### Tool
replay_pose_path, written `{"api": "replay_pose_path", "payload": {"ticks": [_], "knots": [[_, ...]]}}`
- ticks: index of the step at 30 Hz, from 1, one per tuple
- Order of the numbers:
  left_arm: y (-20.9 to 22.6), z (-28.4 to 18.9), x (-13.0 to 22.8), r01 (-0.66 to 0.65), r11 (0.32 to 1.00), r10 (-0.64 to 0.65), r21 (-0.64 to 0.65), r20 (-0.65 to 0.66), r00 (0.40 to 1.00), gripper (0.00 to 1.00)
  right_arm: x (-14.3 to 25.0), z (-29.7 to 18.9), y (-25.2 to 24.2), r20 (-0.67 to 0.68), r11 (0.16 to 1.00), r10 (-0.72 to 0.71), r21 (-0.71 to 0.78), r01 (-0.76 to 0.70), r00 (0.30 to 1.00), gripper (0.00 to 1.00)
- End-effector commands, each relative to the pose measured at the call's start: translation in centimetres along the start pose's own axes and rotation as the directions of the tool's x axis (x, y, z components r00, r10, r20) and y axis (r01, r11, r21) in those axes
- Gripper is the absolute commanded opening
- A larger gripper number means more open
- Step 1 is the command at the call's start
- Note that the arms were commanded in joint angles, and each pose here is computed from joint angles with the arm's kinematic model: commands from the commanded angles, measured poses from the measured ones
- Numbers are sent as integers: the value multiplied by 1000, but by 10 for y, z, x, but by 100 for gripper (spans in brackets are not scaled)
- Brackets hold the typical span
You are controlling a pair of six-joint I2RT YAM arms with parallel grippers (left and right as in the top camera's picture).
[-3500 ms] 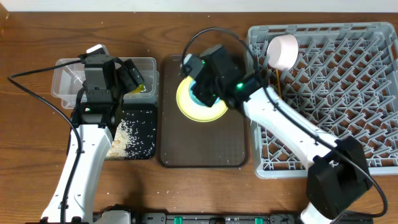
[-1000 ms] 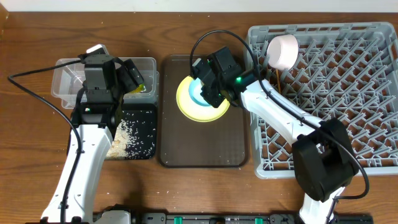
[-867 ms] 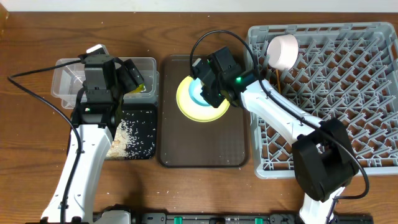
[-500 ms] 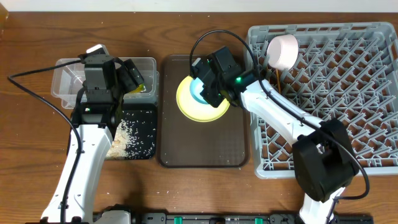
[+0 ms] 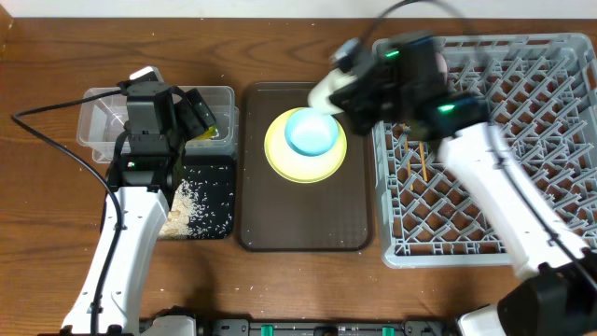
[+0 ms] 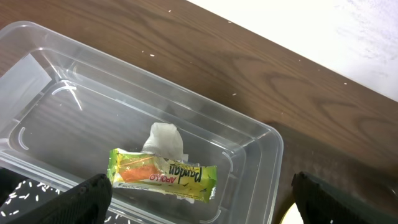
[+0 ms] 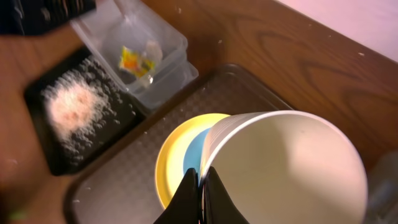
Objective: Sort waste into correct bins and load items into the dishwasher rack
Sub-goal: 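Lift the white cup and carry it right into the dish rack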
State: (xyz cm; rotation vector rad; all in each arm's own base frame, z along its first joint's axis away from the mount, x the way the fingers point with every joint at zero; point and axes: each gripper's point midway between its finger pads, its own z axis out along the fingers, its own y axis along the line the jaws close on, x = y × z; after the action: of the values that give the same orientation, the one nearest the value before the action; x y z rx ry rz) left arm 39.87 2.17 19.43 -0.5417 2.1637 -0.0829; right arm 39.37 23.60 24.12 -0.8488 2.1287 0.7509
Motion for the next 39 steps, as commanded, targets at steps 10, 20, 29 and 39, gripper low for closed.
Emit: {"api": "replay_pose_path", "payload": {"ticks": [10, 20, 29, 39], "knots": [[-1, -4, -9, -5, 1000, 5, -4, 24, 1000, 95, 31, -90, -72, 63, 820, 483, -382, -426, 873, 1], [-1, -4, -9, -5, 1000, 5, -4, 24, 1000, 95, 73, -84, -86, -53, 698, 637, -382, -605, 769, 1], [-1, -4, -9, -5, 1000, 5, -4, 24, 1000, 95, 106, -65, -85, -91, 671, 665, -363, -647, 741, 1], [-1, -4, -9, -5, 1000, 5, -4, 24, 1000, 95, 113, -40, -92, -50, 687, 658, -371, -625, 752, 1]]}}
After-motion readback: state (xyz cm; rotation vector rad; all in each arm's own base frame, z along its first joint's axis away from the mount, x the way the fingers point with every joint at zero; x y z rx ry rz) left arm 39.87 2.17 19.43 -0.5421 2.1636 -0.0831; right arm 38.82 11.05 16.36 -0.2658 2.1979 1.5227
